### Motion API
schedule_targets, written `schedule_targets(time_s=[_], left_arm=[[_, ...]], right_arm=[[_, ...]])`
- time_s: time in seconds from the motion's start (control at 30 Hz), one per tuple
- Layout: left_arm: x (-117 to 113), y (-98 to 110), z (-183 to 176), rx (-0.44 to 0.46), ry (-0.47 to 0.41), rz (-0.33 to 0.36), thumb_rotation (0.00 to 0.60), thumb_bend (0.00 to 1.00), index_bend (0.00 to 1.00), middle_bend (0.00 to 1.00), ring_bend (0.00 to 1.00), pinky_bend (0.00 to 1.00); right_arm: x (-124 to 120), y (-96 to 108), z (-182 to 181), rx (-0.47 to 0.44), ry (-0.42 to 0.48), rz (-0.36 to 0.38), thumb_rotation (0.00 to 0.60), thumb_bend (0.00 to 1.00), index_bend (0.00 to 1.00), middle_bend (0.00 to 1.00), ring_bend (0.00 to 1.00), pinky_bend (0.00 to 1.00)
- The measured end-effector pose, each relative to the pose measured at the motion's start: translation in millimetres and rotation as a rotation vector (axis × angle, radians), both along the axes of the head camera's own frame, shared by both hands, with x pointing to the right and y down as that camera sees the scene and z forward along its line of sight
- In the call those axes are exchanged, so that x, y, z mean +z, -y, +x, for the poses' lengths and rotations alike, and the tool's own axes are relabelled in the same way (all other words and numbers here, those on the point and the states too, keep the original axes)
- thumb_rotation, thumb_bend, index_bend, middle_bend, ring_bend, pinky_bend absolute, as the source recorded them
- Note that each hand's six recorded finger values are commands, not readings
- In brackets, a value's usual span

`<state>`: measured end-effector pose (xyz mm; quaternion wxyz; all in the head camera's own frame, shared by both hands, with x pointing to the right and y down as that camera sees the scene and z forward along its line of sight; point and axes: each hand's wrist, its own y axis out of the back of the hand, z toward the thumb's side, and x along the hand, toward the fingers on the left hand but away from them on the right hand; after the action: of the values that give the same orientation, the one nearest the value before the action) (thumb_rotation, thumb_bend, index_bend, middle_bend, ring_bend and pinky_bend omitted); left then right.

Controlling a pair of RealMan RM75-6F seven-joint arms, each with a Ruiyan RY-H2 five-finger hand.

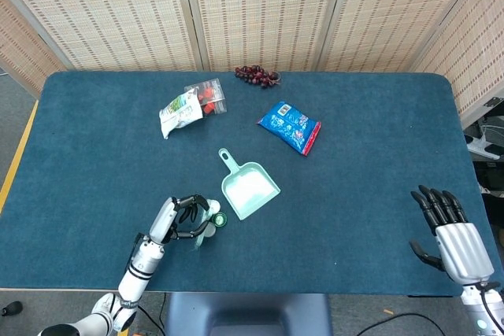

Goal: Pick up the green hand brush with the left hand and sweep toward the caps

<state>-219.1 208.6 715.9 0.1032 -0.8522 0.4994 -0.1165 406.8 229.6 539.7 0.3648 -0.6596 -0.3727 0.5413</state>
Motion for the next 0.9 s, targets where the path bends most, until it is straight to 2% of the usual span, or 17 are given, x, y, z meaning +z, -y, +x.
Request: schedule_targets(time_s=[0.1, 0.23, 0.4, 0.6, 0.73, 0.83, 0.9], left_arm=[[-4.1, 0.5, 3.4, 0.005, -0.012, 0.014, 0.600, 0.68, 0.77, 0.88, 0.70, 0.92], [-14.5, 8.4, -5.1, -0.001, -0.008, 0.066, 0.600, 0.68, 0.77, 0.88, 0.70, 0.92], [-26.2, 26.5, -33.9, -0.008, 0.069, 0.135, 0.600, 0.67, 0.77, 0.88, 0.70, 0.92], [-30.0, 41.1, -77.0, 0.023, 0.321, 0.223, 0.600, 0.67, 0.77, 0.88, 0.70, 0.92], [-22.7, 44.6, -102.3, 0.082, 0.570, 0.294, 0.600, 0.67, 0.76, 0.88, 0.70, 0.92], [-10.5, 41.9, -119.1, 0.156, 0.738, 0.303, 0.600, 0.66, 0.75, 0.86, 0.70, 0.92], [-1.3, 36.8, -123.8, 0.201, 0.802, 0.283, 0.600, 0.64, 0.70, 0.83, 0.70, 0.92]], right_arm=[[-1.0, 0.2, 1.2, 0.002, -0.001, 0.002, 0.600, 0.24, 0.00, 0.00, 0.00, 0.00], [-1.0, 0.3, 1.4, 0.000, 0.000, 0.001, 0.600, 0.24, 0.00, 0.00, 0.00, 0.00], [0.7, 0.4, 0.8, -0.004, 0.000, -0.004, 0.600, 0.24, 0.00, 0.00, 0.00, 0.00], [2.7, -1.2, -4.1, -0.021, 0.004, -0.008, 0.600, 0.24, 0.00, 0.00, 0.00, 0.00], [1.7, -3.1, -5.4, -0.025, 0.007, -0.010, 0.600, 0.24, 0.00, 0.00, 0.00, 0.00], [1.9, -3.0, -5.3, -0.024, 0.008, -0.011, 0.600, 0.24, 0.00, 0.00, 0.00, 0.00], [3.0, -3.1, -5.6, -0.025, 0.006, -0.015, 0.600, 0.24, 0.00, 0.00, 0.00, 0.00]])
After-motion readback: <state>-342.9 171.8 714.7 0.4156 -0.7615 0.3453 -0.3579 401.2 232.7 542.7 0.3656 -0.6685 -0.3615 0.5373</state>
